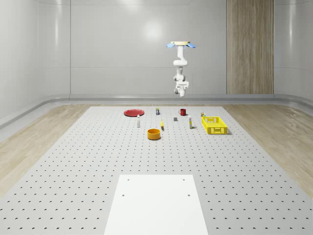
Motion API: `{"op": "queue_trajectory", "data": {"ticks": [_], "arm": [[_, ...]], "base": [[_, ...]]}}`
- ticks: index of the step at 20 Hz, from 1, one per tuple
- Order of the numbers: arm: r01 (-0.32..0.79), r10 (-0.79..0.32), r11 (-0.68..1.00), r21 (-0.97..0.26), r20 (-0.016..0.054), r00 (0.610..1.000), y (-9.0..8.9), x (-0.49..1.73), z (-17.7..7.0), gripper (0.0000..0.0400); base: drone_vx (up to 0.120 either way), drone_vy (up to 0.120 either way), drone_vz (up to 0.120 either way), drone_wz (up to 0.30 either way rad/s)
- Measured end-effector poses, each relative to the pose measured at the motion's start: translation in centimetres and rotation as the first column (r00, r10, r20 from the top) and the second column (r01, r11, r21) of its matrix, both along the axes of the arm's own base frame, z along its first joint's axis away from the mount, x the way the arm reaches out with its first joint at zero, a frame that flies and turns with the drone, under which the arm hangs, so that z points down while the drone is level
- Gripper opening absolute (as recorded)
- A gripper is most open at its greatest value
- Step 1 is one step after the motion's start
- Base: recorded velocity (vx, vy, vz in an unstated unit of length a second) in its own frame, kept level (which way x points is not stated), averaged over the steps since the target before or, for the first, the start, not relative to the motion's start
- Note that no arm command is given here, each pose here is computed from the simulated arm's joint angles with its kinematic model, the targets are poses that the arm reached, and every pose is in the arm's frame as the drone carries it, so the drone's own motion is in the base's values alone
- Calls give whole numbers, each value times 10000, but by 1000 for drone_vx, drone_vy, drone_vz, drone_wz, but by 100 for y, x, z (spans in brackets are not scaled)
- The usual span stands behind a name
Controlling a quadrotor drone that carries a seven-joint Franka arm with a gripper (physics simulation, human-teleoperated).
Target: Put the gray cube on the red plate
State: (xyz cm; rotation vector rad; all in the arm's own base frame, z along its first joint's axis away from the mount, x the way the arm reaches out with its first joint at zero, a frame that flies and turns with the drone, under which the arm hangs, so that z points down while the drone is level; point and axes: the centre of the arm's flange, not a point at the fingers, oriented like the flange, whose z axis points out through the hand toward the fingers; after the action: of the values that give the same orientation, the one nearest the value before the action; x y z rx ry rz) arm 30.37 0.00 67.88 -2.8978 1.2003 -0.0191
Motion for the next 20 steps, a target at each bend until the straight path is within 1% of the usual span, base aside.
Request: {"op": "queue_trajectory", "data": {"ticks": [7,20], "arm": [[0,0,10000,-1,54,10000,0,5,100,400],[0,0,10000,-11,153,9999,1,-2,124,400]], "base": [[120,-120,0,0],[120,-120,0,0]]}}
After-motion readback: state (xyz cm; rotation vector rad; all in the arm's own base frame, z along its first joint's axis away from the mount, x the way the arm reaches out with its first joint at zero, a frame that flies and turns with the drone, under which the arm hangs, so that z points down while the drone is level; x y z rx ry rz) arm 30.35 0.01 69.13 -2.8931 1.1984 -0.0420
